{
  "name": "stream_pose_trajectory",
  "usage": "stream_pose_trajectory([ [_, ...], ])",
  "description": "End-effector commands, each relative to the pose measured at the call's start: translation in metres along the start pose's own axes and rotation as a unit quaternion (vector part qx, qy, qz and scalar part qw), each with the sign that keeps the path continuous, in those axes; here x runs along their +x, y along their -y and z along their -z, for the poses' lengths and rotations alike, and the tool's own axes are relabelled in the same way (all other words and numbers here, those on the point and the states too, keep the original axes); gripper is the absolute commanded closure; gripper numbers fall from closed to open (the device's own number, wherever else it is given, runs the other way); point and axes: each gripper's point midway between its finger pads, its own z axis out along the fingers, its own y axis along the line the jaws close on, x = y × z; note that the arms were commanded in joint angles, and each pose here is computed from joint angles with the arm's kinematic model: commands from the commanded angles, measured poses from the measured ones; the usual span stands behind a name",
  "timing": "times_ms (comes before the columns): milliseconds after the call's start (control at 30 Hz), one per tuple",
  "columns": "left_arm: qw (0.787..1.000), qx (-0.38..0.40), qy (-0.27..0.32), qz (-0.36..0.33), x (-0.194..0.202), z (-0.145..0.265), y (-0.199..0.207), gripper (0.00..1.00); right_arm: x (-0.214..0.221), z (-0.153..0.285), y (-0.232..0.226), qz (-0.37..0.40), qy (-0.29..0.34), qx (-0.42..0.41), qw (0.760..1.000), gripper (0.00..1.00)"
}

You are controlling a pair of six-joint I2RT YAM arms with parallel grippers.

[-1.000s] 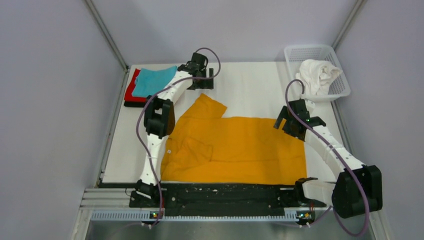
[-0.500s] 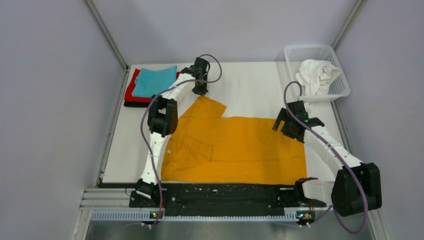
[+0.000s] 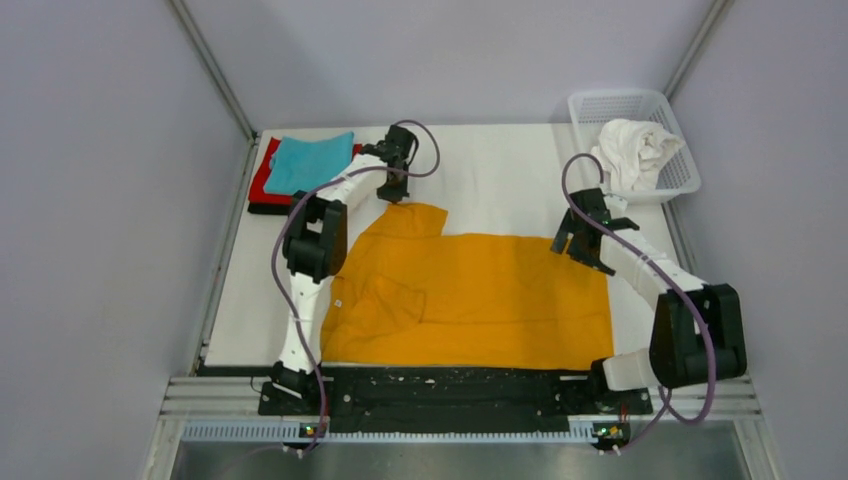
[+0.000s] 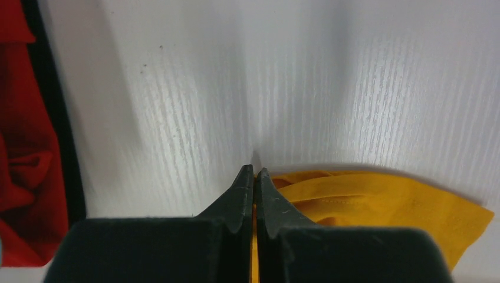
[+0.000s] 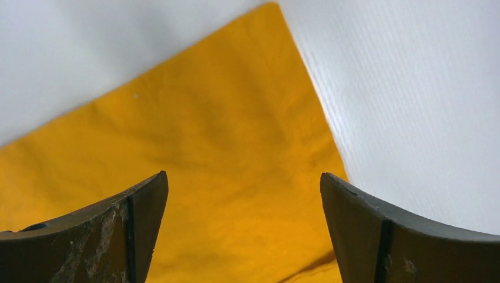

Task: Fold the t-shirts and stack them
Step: Grab the side of the flattened tshirt furthest away from the robot with both arms

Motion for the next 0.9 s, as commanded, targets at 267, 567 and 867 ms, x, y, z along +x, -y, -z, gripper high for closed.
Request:
stream_pose_trajectory([
  [267, 0.995, 0.061, 0.075, 0.033, -0.037, 0.072, 0.011, 1.0, -0.083, -0.064, -0.002, -0.038, 0.028, 0.107, 0.993, 0.06],
  [567, 0.993, 0.082, 0.075, 0.048, -0.021, 0.085, 0.012, 1.0, -0.071, -0.089, -0.002, -0.045, 0.005, 0.133, 0.99, 0.15],
  [867, 0.991, 0.089, 0.076, 0.057, -0.01, 0.097, 0.009, 1.0, -0.047, -0.083, 0.021, -0.051, 0.002, 0.163, 0.985, 0.51],
])
